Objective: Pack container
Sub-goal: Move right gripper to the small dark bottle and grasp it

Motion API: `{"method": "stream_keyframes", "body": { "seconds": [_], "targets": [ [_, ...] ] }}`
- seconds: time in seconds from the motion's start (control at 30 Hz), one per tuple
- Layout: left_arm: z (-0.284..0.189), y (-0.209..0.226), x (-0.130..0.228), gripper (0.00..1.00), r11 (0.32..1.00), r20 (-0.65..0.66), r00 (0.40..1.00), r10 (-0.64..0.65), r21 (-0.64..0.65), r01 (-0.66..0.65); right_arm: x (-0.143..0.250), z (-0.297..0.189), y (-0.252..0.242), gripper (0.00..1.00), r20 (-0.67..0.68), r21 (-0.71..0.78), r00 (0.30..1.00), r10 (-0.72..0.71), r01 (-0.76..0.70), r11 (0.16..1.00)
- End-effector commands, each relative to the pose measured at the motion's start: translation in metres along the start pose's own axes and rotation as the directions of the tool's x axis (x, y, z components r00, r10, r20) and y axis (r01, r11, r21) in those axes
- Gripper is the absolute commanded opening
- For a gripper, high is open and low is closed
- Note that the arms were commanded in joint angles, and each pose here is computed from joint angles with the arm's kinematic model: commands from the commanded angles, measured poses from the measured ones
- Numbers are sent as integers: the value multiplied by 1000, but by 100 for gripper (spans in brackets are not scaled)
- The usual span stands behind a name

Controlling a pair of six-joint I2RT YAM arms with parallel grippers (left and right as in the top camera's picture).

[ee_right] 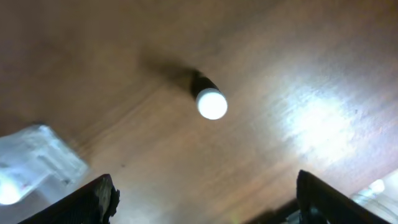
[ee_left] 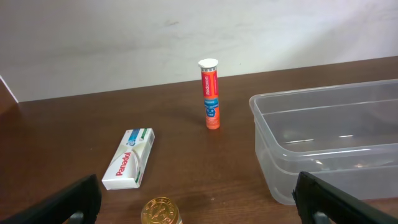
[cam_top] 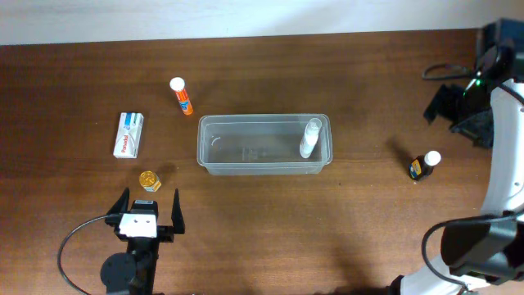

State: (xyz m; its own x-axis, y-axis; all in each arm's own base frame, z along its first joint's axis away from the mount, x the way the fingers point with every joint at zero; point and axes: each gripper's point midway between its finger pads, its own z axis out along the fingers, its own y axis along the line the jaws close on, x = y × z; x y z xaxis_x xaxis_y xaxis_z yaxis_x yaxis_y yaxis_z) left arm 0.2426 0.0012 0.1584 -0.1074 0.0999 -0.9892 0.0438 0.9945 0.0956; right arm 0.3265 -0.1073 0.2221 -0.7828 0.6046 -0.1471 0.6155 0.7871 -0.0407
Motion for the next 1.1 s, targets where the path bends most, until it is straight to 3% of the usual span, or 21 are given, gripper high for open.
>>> {"method": "stream_keyframes", "body": {
  "seconds": [0.0, 0.53, 0.73, 0.83, 1.07],
  "targets": [
    [0, -1, 1, 99, 1000, 4, 1000, -6, 9, 6, 4, 24, -12, 85, -40, 25, 999, 20, -19, 999],
    [0, -1, 1, 99, 1000, 4, 1000, -6, 8, 6, 7, 126, -4, 86, -42, -24, 998, -42, 41, 999],
    [0, -1, 1, 99, 1000, 4, 1000, -6, 9, 6, 11, 143, 4, 85, -38, -68, 998, -42, 39, 997],
    [0, -1, 1, 99, 1000, 4, 1000, -6, 9, 6, 8, 143, 4, 79, -27, -70, 999, -41, 39, 997],
    [0, -1, 1, 99, 1000, 4, 1000, -6, 9, 6, 7, 143, 5, 53, -21, -72, 999, -40, 38, 997]
  ]
}}
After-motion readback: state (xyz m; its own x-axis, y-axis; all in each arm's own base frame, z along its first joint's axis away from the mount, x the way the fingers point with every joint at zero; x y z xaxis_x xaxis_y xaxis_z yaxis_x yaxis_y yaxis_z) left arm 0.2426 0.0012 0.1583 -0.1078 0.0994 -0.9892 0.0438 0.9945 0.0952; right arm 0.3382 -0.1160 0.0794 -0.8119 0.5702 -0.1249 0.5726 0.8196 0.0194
